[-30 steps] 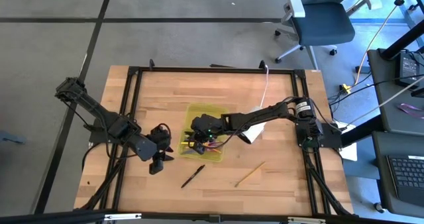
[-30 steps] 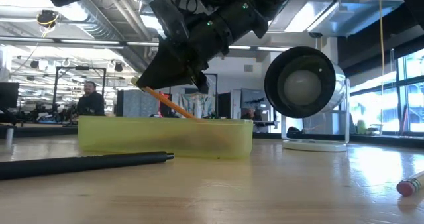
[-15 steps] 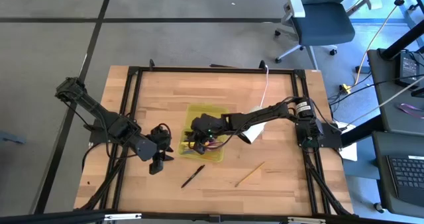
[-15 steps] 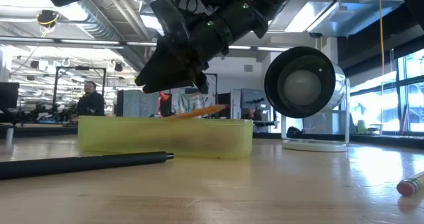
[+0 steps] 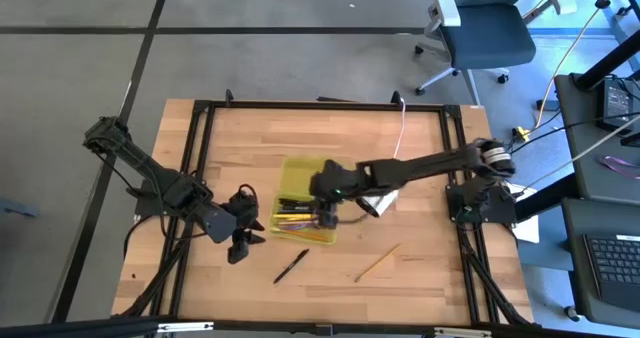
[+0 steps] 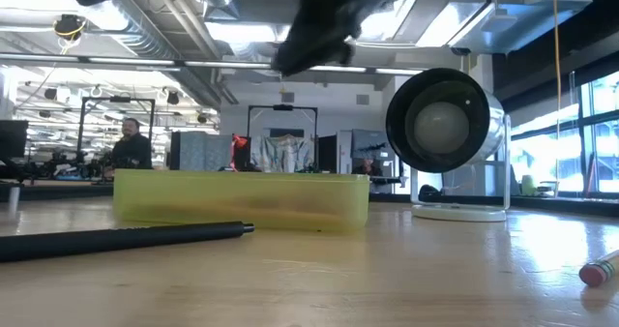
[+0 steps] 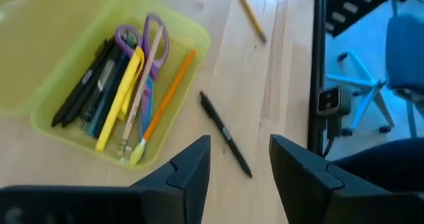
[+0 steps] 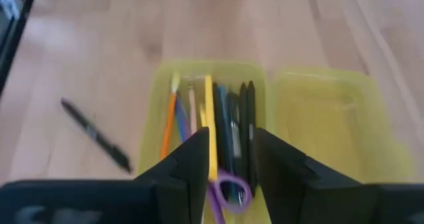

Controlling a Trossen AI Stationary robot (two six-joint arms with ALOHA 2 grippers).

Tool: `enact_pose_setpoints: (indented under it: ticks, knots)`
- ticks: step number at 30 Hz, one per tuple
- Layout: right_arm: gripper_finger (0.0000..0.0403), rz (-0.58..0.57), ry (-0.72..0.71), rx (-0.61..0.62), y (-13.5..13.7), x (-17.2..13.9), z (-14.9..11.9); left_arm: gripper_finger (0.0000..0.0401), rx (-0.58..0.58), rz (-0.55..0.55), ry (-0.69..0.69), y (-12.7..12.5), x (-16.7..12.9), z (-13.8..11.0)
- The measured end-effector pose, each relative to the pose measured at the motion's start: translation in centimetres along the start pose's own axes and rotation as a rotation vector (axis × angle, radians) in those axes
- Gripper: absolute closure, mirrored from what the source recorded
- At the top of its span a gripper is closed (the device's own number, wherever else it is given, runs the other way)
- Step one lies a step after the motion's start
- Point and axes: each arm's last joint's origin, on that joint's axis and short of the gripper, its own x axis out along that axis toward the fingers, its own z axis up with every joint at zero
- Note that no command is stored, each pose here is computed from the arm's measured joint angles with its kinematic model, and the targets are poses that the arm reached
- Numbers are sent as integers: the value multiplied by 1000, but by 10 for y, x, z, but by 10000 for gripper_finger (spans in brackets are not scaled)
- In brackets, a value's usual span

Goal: Pick & place school supplies into a supply box
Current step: Put the black pen into the yellow supply box

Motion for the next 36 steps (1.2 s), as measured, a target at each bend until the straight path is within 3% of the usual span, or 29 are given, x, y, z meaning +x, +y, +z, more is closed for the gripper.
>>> enact_pose_setpoints:
  ticks: [7,14,21,27,36]
  knots:
    - [282,-15,-39,-70,6,-60,-24,256,87,-18,-95,-14,22,6]
    - [282,-10,-92,-22,-13,-115,-70,257,291,-51,-222,-41,84,8]
    - [282,20,-110,15,-24,-144,-119,264,148,149,-142,-48,133,-2]
    - [282,17,-123,25,-33,-148,-146,272,122,256,-5,-65,153,6]
    - [282,10,-124,26,-35,-148,-149,274,64,190,78,-71,164,11]
